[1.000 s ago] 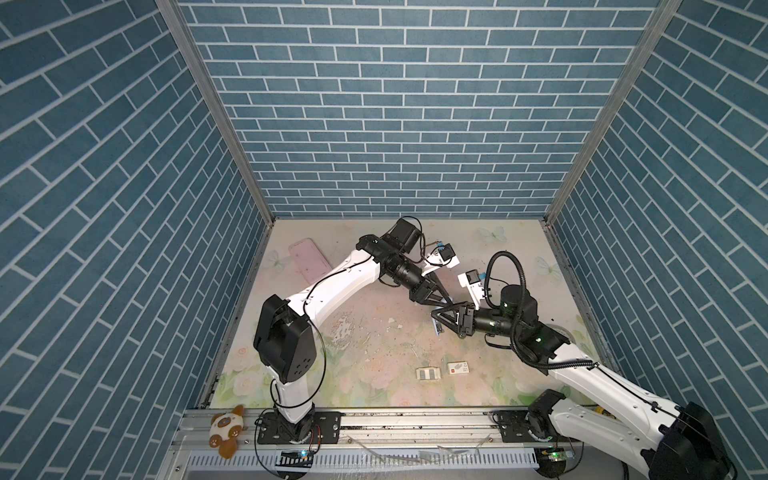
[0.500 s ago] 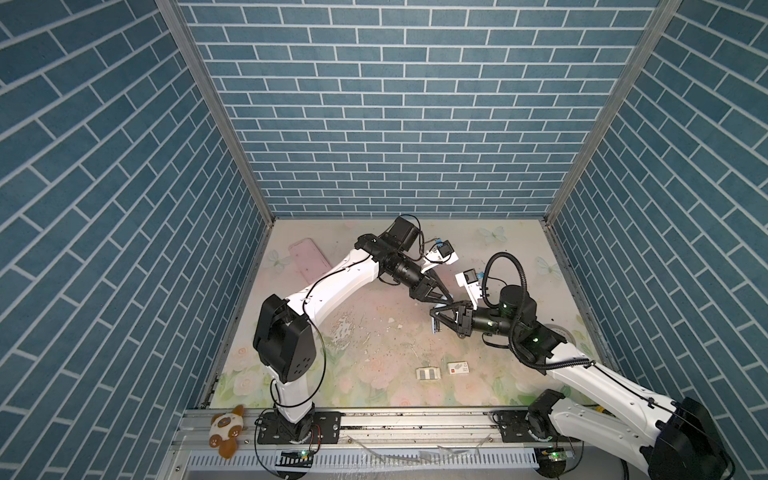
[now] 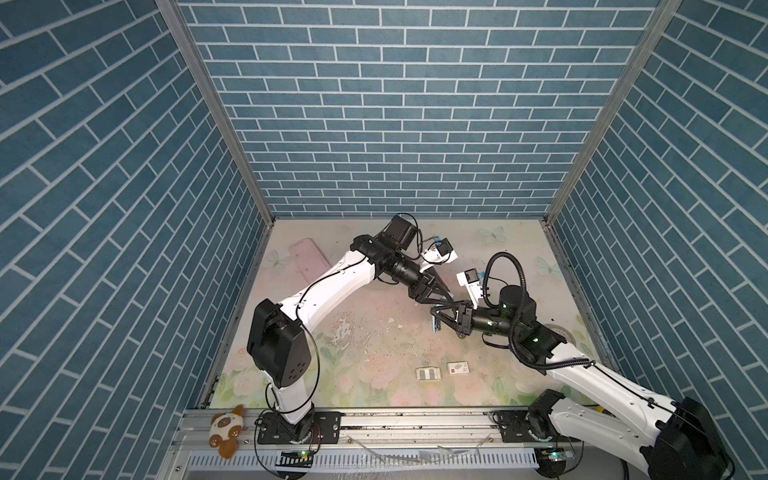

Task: Load the staples into the stapler
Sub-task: 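Open the left gripper and draw it back while the right gripper holds the piece, then lower the light-blue piece onto the table beside the beige stapler base and release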

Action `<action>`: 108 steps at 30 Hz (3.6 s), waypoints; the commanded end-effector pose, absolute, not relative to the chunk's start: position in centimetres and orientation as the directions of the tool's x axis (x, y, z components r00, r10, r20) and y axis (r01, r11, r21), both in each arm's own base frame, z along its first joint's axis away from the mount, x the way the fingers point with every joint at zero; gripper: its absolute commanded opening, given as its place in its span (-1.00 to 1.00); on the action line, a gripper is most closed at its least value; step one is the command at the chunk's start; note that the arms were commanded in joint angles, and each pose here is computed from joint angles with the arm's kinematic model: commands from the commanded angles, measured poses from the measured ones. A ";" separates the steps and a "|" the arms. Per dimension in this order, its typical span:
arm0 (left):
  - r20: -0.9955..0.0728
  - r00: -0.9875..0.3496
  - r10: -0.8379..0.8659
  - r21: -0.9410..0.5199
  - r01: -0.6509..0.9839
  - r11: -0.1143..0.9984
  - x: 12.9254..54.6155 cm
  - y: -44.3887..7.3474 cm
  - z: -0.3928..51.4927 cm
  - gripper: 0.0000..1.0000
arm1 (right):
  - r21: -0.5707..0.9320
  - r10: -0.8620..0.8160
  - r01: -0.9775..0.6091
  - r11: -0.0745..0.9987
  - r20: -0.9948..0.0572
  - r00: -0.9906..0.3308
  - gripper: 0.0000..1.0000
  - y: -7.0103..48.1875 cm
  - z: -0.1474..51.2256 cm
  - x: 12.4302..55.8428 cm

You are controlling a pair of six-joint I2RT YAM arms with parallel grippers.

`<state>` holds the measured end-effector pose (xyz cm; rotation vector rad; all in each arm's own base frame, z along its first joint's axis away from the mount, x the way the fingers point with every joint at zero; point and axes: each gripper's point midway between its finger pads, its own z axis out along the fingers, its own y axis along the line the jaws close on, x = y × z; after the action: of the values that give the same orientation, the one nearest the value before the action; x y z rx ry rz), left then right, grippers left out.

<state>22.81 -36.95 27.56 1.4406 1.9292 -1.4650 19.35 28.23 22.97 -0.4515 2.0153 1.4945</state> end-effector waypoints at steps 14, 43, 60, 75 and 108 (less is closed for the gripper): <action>-0.764 -0.507 0.399 -0.257 0.806 0.533 32.9 -23.6 29.1 0.21 | 0.618 -0.116 -0.442 0.650 -0.495 -0.861 -0.72 25.6 16.5 20.3; -0.762 -0.484 0.430 -0.170 0.790 0.589 32.5 -21.0 26.4 0.20 | 0.139 -0.323 -0.387 0.911 -0.340 -0.883 -0.62 26.7 5.9 23.8; -0.748 -0.490 0.448 -0.166 0.791 0.589 32.4 -20.9 25.6 0.20 | 0.025 -0.395 -0.419 0.908 -0.285 -0.873 -0.48 26.5 2.9 24.0; -0.748 -0.490 0.448 -0.166 0.792 0.588 32.2 -20.8 25.7 0.22 | 0.003 -0.406 -0.425 0.905 -0.291 -0.866 -0.16 26.5 3.4 23.8; -0.756 -0.485 0.440 -0.141 0.777 0.614 32.4 -20.3 26.2 0.24 | 0.277 -0.232 -0.298 0.914 -0.246 -0.941 -0.32 28.7 8.9 12.4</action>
<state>32.32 -20.20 26.01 0.9543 2.1546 -0.6167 13.29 28.14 10.14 -0.5163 2.8083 0.4754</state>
